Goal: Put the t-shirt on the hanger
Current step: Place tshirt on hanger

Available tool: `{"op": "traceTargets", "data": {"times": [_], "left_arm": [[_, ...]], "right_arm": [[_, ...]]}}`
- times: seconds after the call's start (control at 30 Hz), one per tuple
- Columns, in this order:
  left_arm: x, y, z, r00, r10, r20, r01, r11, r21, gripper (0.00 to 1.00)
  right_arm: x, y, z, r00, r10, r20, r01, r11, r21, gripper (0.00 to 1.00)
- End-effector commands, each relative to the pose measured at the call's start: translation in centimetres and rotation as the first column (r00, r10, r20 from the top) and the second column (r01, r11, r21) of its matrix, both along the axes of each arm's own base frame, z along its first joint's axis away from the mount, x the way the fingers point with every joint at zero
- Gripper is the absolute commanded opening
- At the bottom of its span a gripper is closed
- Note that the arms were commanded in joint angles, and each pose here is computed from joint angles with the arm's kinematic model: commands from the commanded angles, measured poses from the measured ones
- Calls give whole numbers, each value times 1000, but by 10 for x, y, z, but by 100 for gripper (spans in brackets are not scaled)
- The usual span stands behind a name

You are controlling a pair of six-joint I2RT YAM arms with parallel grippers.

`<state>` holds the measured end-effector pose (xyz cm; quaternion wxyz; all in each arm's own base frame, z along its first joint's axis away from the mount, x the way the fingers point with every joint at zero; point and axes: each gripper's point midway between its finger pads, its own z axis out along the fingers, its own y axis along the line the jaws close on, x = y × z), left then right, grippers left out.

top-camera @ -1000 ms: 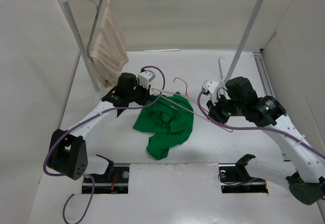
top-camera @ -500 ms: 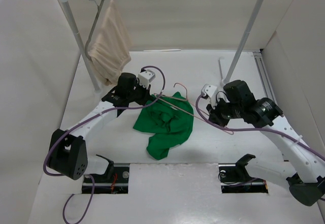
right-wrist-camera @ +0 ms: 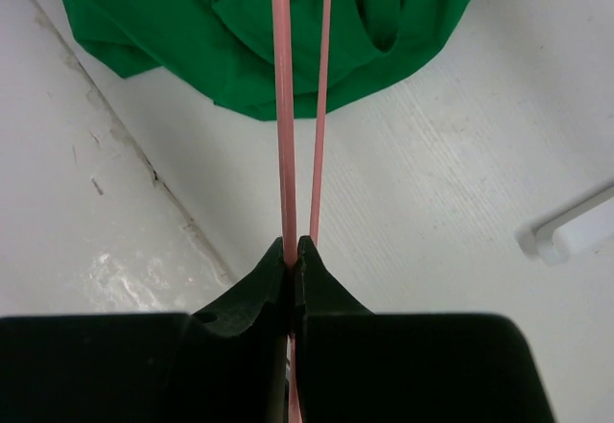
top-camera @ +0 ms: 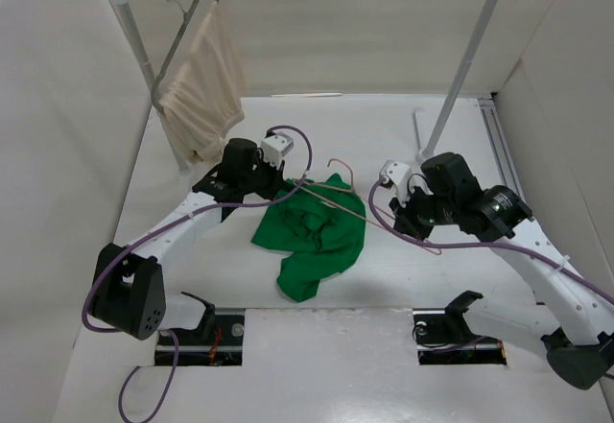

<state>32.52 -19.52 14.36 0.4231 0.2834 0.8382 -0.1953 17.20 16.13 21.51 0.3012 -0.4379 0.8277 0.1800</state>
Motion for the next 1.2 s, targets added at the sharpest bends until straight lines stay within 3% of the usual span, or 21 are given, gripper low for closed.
{"op": "traceTargets", "data": {"times": [0.0,0.43,0.93,1.17], "left_arm": [[1,-1,9,999,-8,47,9,1000,-15,0],[1,-1,9,999,-8,47,9,1000,-15,0],[1,-1,9,999,-8,47,9,1000,-15,0],[-10,-9,16,995,-92,34,93,995,-27,0]], "right_arm": [[7,5,49,991,-12,134,0,996,90,0],[-6,9,28,996,26,82,-32,997,66,0],[16,15,3,997,49,62,-48,999,-12,0],[22,14,-5,997,50,50,-48,998,-43,0]]}}
